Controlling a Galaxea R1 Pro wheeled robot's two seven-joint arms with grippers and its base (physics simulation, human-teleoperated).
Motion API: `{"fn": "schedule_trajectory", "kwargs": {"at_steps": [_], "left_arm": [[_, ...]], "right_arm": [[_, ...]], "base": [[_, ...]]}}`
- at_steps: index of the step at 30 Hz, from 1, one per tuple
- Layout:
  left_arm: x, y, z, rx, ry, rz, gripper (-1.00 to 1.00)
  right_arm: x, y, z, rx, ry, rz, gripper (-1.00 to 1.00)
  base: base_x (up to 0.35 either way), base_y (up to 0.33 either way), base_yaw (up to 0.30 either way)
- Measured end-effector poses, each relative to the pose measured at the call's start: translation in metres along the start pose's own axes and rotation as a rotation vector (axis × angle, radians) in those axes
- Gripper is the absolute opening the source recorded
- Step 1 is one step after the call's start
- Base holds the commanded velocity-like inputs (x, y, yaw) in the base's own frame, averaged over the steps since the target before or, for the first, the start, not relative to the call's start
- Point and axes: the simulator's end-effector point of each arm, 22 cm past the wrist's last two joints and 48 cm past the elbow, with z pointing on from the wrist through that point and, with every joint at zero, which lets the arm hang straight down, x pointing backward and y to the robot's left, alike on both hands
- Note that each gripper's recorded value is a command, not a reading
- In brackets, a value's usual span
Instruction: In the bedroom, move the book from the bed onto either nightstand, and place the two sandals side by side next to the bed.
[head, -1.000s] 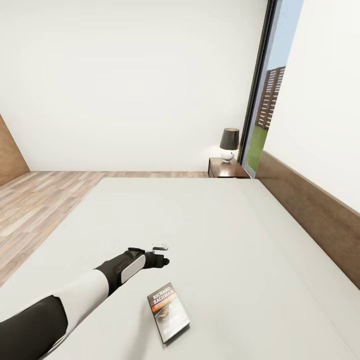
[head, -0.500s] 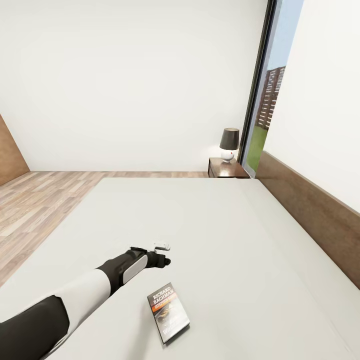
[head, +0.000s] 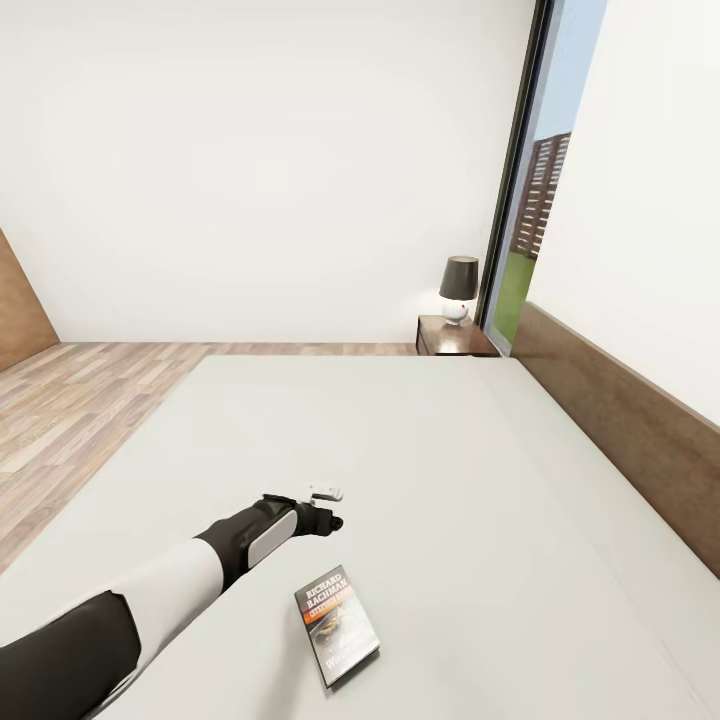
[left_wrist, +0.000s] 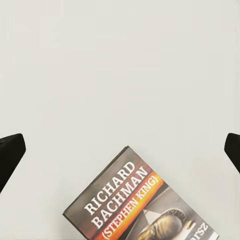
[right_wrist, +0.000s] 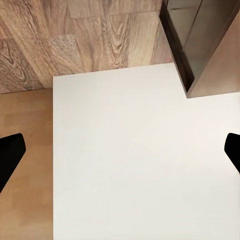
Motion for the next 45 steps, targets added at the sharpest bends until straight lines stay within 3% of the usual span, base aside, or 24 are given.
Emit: {"fn": "schedule_trajectory", "kwargs": {"at_steps": [45], "left_arm": [[-0.0007,-0.0005,0.0,0.004,-0.004,-0.002,1.0]], "right_arm": [[-0.0002,0.0011,-0.0001,-0.001,0.0,-0.002,1.0]], "base": [[-0.007,-0.059,0.0]]}}
